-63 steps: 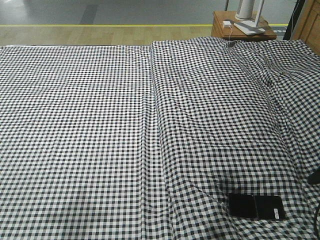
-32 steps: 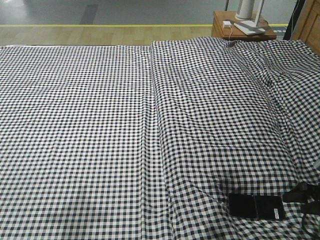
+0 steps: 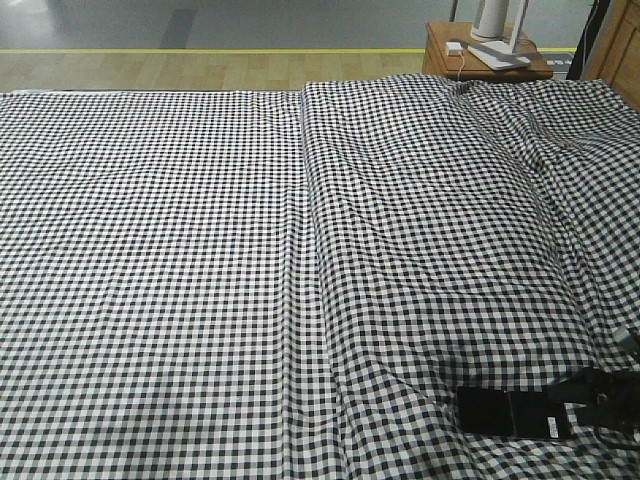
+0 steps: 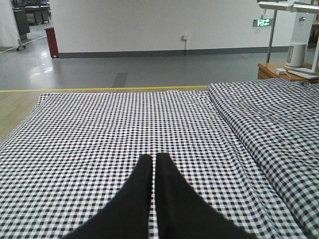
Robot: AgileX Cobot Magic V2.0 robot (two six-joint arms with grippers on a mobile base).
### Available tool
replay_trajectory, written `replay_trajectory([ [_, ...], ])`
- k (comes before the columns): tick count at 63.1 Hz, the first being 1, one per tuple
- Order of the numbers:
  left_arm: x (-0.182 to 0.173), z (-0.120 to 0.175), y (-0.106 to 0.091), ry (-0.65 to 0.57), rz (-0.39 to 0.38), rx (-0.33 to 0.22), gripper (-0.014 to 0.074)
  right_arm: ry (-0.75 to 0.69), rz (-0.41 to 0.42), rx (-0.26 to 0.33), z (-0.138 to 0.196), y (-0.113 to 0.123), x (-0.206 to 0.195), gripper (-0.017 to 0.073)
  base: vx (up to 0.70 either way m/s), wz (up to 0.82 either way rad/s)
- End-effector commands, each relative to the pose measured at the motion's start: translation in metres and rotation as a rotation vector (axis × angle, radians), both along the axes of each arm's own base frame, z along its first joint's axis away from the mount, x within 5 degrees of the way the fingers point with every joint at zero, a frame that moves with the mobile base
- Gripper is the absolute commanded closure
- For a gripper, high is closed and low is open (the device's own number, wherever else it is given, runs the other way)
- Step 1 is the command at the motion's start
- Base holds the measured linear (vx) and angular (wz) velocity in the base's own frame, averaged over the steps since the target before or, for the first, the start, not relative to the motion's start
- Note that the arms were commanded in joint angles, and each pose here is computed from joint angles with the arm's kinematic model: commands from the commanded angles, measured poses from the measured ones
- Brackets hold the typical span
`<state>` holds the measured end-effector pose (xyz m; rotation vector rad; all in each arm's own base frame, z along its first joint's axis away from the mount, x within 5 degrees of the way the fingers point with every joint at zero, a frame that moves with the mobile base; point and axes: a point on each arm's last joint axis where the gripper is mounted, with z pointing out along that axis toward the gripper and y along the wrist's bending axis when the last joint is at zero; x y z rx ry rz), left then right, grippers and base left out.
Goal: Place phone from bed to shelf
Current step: 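Close the right gripper on the phone's edge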
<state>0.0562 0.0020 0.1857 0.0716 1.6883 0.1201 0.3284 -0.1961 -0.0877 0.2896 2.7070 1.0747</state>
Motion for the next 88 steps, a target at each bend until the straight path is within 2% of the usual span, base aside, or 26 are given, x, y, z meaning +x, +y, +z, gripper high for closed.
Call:
replay_trajectory([
  [1, -0.001, 0.015, 0.000, -0.108, -0.002, -0.011, 0.0592, -0.070, -0.001, 0.040, 0.026, -0.009, 0.017, -0.0036, 0.00, 0.00],
  [32, -0.001, 0.015, 0.000, -0.108, -0.002, -0.011, 0.0592, -0.055, -0.009, 0.142, -0.003, -0.001, 0.014, -0.0036, 0.00, 0.00],
  [49, -0.001, 0.015, 0.000, -0.108, -0.002, -0.011, 0.0592, -0.019, -0.001, 0.258, -0.020, 0.012, 0.004, -0.0036, 0.00, 0.00],
  [60, -0.001, 0.015, 0.000, -0.108, -0.002, -0.011, 0.0592, -0.052, -0.039, 0.371, -0.024, 0.020, 0.003, -0.0035, 0.00, 0.00],
  [66, -0.001, 0.015, 0.000, -0.108, -0.002, -0.011, 0.0592, -0.047, -0.036, 0.377, -0.026, 0.024, 0.005, -0.0035, 0.00, 0.00],
  [88, -0.001, 0.015, 0.000, -0.108, -0.002, -0.011, 0.0592, -0.036, 0.080, 0.369, -0.027, 0.056, 0.019, -0.0027, 0.00, 0.00],
])
